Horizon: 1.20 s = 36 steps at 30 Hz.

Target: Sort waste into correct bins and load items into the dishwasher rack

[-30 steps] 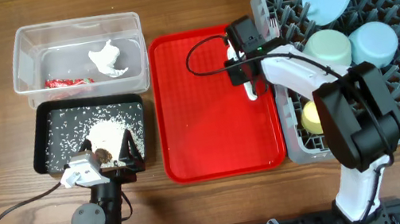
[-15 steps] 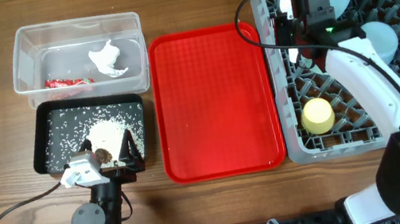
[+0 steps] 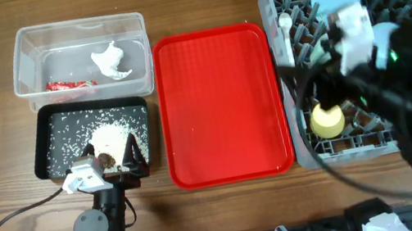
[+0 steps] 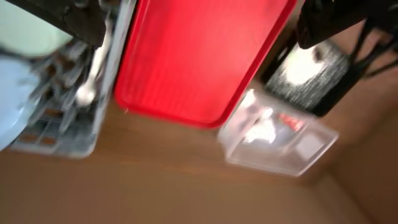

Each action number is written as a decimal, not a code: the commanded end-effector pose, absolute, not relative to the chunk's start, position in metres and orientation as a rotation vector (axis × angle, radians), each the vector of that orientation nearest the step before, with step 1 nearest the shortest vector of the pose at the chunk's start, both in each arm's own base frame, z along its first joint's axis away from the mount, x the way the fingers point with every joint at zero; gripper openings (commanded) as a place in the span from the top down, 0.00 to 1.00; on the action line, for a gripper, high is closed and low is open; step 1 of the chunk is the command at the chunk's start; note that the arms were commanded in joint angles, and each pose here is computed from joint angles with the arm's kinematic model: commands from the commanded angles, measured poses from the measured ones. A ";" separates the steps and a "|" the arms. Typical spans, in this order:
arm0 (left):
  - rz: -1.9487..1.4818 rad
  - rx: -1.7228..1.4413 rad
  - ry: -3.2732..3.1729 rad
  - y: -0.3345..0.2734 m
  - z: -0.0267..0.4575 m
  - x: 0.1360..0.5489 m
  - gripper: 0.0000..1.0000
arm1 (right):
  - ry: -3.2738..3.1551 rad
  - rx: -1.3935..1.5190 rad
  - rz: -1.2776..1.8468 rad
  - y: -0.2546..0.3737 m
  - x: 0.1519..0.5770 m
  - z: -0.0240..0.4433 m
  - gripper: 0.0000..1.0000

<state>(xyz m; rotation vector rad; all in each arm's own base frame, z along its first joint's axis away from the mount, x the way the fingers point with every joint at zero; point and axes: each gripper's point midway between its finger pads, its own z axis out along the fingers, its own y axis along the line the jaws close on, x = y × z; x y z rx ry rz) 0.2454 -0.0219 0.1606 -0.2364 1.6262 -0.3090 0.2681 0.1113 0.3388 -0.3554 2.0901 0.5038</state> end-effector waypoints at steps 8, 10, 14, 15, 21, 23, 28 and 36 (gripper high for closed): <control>-0.297 -0.223 1.625 -0.021 0.160 0.245 0.00 | 1.980 -0.558 0.335 0.098 0.226 0.339 0.00; -0.297 -0.224 1.625 -0.021 0.160 0.245 0.00 | 1.808 -0.659 0.340 0.111 0.227 0.348 0.00; -0.297 -0.223 1.625 -0.021 0.160 0.245 0.00 | 1.669 -0.673 0.366 0.116 0.213 0.291 0.00; -0.297 -0.223 1.625 -0.021 0.160 0.245 0.00 | 1.686 -0.665 0.388 0.115 0.204 0.265 0.00; -0.297 -0.224 1.625 -0.021 0.160 0.245 0.00 | 1.609 -0.668 0.328 0.107 0.184 0.210 0.00; -0.297 -0.224 1.625 -0.021 0.160 0.245 0.00 | 1.624 -0.671 0.329 0.108 0.187 0.192 0.00; -0.297 -0.224 1.625 -0.021 0.160 0.245 0.00 | 1.568 -0.666 0.318 0.112 0.206 0.165 0.00; -0.297 -0.224 1.625 -0.021 0.160 0.245 0.00 | 1.404 -0.647 0.284 0.113 0.214 0.183 0.00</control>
